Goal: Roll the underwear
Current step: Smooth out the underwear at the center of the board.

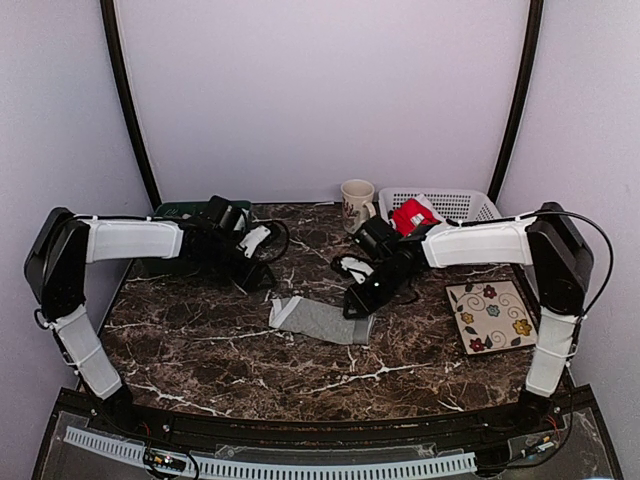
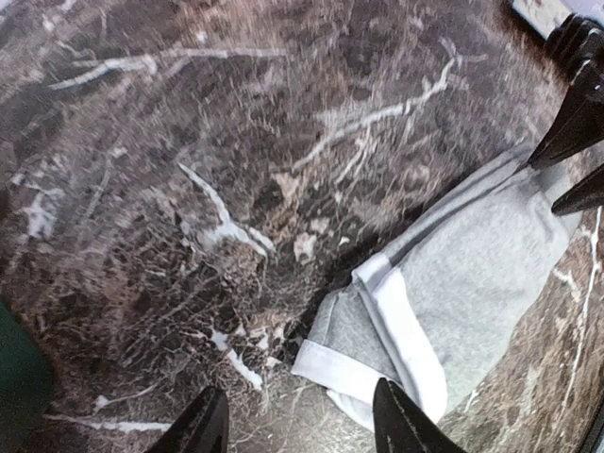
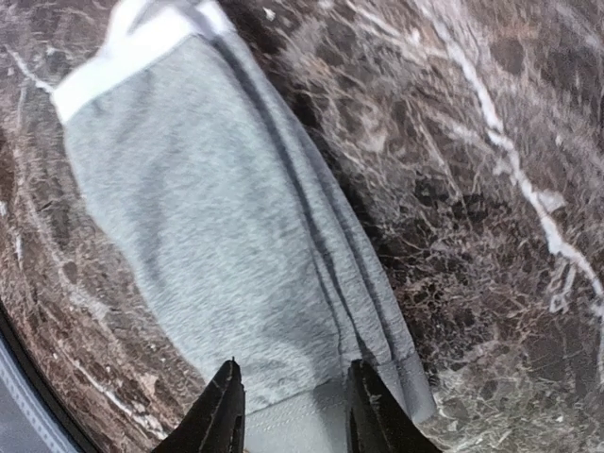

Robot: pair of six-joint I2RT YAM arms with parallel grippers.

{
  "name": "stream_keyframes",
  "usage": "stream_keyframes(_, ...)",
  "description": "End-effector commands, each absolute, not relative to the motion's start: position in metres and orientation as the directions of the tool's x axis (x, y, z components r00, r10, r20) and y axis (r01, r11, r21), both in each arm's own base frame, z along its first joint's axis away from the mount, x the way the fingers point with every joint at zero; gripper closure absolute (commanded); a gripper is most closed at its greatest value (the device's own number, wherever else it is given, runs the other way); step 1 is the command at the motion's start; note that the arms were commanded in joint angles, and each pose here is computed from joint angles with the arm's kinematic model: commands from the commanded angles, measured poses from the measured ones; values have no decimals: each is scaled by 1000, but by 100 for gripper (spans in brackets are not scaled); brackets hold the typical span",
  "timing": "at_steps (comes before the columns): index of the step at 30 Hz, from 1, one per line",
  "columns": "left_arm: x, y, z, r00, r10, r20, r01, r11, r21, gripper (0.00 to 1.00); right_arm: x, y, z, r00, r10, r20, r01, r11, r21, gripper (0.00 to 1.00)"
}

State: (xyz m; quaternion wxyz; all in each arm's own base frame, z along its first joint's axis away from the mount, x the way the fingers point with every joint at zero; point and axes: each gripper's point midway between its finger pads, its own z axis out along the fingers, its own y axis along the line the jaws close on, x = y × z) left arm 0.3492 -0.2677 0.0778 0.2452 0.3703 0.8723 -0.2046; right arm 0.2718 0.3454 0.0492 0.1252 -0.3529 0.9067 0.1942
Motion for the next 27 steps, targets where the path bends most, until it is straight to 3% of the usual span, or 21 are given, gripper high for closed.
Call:
stream_keyframes(1,342,-268,128,-617,411,-671,702,673,-232,44,276,360,109,-723,-516,-460,-679,654,334,62)
stream_keyframes(5,313,-284,150,-691,265,-672,665,597,-448,40,257,375,124,-745,-483,-460,-666,580,469,59)
stream_keyframes(9,283,-302,167,-772,143,-620,612,433,-662,35,233,394,136,-795,-430,-427,-599,448,664,58)
stream_keyframes(14,263,-325,166,-834,117,-540,547,299,-781,35,217,403,122,-848,-400,-349,-499,378,780,59)
stream_keyframes(23,249,-368,116,-914,142,-379,404,242,-882,37,230,382,65,-881,-408,-240,-426,460,779,64)
stream_keyframes(27,263,-362,80,-937,120,-328,349,346,-871,37,233,367,43,-895,-401,-193,-390,497,775,65)
